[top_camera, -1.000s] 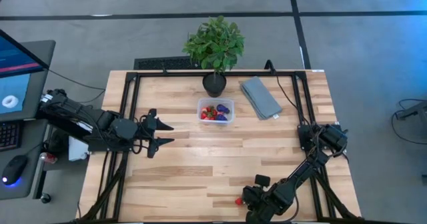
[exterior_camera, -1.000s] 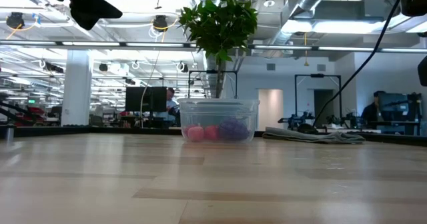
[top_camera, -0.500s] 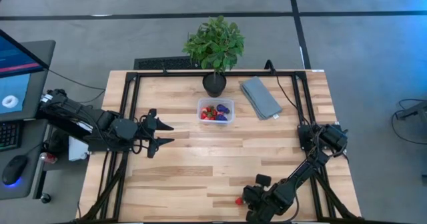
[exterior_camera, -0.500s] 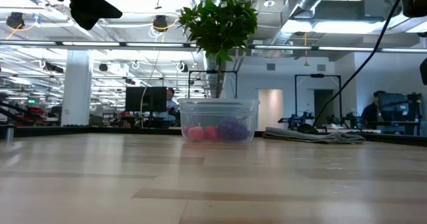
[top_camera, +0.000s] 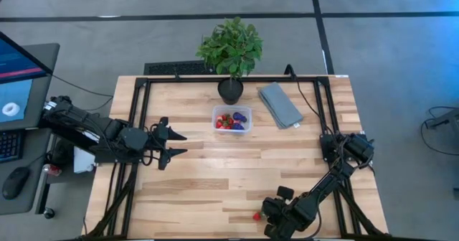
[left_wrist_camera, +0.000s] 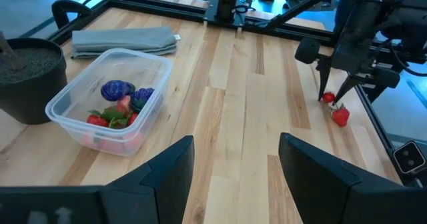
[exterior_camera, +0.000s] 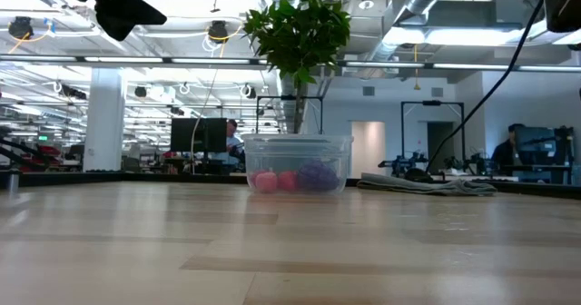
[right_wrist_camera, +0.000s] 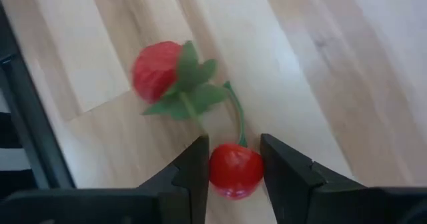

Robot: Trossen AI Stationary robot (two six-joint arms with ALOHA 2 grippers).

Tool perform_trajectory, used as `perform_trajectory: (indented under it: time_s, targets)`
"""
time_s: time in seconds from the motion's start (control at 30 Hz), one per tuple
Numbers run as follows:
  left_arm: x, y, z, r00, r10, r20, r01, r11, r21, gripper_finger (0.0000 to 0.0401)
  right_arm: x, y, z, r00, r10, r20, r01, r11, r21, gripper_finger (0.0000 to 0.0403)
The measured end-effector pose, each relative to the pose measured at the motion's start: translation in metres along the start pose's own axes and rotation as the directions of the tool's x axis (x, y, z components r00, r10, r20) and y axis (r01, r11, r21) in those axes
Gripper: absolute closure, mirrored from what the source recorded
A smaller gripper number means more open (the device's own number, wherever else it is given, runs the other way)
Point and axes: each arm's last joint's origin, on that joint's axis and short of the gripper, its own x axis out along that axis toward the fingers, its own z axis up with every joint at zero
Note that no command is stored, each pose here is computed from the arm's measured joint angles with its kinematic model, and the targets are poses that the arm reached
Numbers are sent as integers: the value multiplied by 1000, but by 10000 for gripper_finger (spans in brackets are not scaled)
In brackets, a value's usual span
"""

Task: Pick and placing Produce into tupperware
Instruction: Put the cherry into the transparent bin

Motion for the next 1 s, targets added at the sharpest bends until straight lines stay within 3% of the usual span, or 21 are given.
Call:
perform_trajectory:
  time_s: [0.3,0.57,0.83,1.0]
  targets:
    - [0,0,0,1000,0,0,0,1000,0,191,-2,-8,-3,996,-85,-10,85,995,49,242]
    - [0,0,0,1000,0,0,0,1000,0,191,-2,-10,-3,995,-103,-8,104,993,64,261]
    - [0,0,0,1000,0,0,0,1000,0,191,-2,-13,-3,992,-129,-1,128,987,100,244]
    - [0,0,0,1000,0,1,0,1000,0,191,-3,-13,-3,991,-135,3,134,986,102,257]
